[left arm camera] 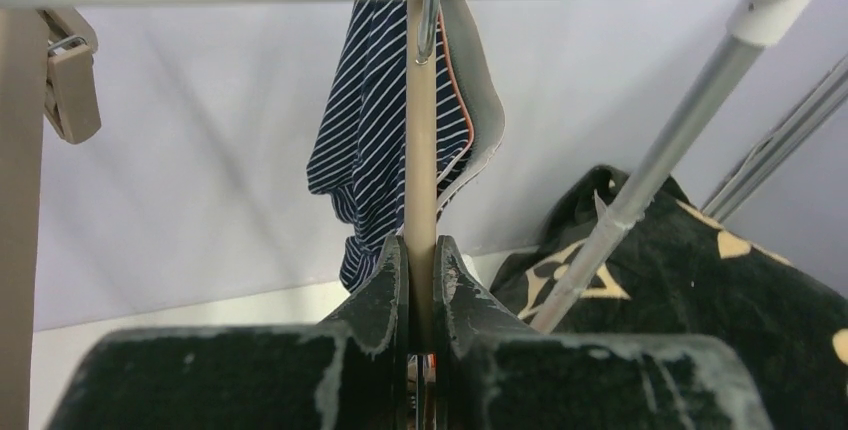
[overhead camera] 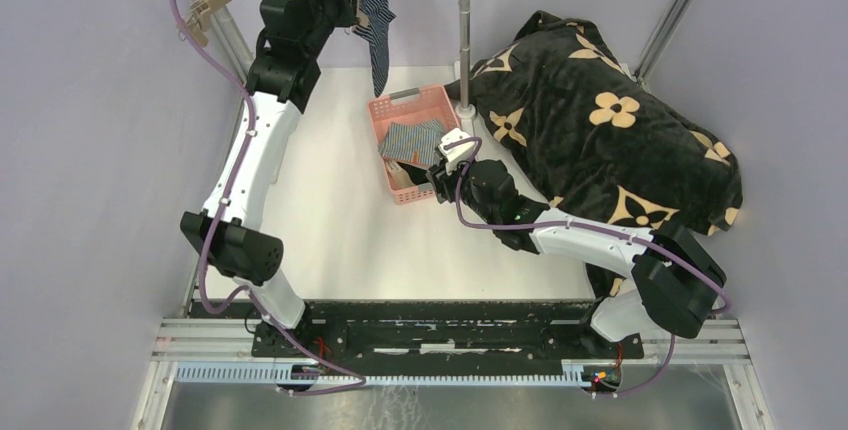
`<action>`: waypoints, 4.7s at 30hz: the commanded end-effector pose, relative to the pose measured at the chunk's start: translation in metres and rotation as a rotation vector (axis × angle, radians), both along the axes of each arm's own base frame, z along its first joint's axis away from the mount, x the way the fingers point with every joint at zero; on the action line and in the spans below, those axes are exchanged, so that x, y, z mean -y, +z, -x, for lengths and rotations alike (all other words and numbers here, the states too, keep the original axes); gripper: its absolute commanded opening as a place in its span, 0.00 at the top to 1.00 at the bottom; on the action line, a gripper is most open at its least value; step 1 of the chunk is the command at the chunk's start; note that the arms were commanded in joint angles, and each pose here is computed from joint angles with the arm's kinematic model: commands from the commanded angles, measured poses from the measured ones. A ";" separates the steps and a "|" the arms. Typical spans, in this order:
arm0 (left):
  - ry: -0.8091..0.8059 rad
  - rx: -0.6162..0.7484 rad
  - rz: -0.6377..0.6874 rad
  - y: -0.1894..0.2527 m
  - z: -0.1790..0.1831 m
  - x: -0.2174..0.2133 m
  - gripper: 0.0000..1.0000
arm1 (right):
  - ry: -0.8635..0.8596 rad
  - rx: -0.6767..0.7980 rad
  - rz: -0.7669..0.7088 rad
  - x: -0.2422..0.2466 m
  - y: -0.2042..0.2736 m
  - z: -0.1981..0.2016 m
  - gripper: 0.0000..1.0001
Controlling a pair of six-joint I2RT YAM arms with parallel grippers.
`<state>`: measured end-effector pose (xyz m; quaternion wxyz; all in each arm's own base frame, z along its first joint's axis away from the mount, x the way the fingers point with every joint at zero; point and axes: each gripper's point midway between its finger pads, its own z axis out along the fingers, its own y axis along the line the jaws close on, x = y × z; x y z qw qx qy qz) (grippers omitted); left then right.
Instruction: Remove the underwear clipped to the hanger
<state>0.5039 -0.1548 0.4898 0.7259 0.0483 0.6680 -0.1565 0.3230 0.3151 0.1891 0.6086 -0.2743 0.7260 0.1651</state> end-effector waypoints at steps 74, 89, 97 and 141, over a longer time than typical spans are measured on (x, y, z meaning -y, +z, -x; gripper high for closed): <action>-0.972 -0.215 -0.103 -0.110 0.367 0.064 0.97 | 0.986 0.065 -0.230 0.073 0.203 0.111 0.22; -0.980 -0.242 -0.069 -0.120 0.359 0.072 0.97 | 1.025 0.084 -0.226 0.074 0.208 0.120 0.33; -0.989 -0.253 -0.062 -0.125 0.358 0.074 0.97 | 1.023 0.094 -0.226 0.073 0.210 0.120 0.30; -0.945 0.046 0.254 -0.087 0.315 0.096 0.97 | 0.579 0.385 -0.850 0.102 0.241 0.074 0.27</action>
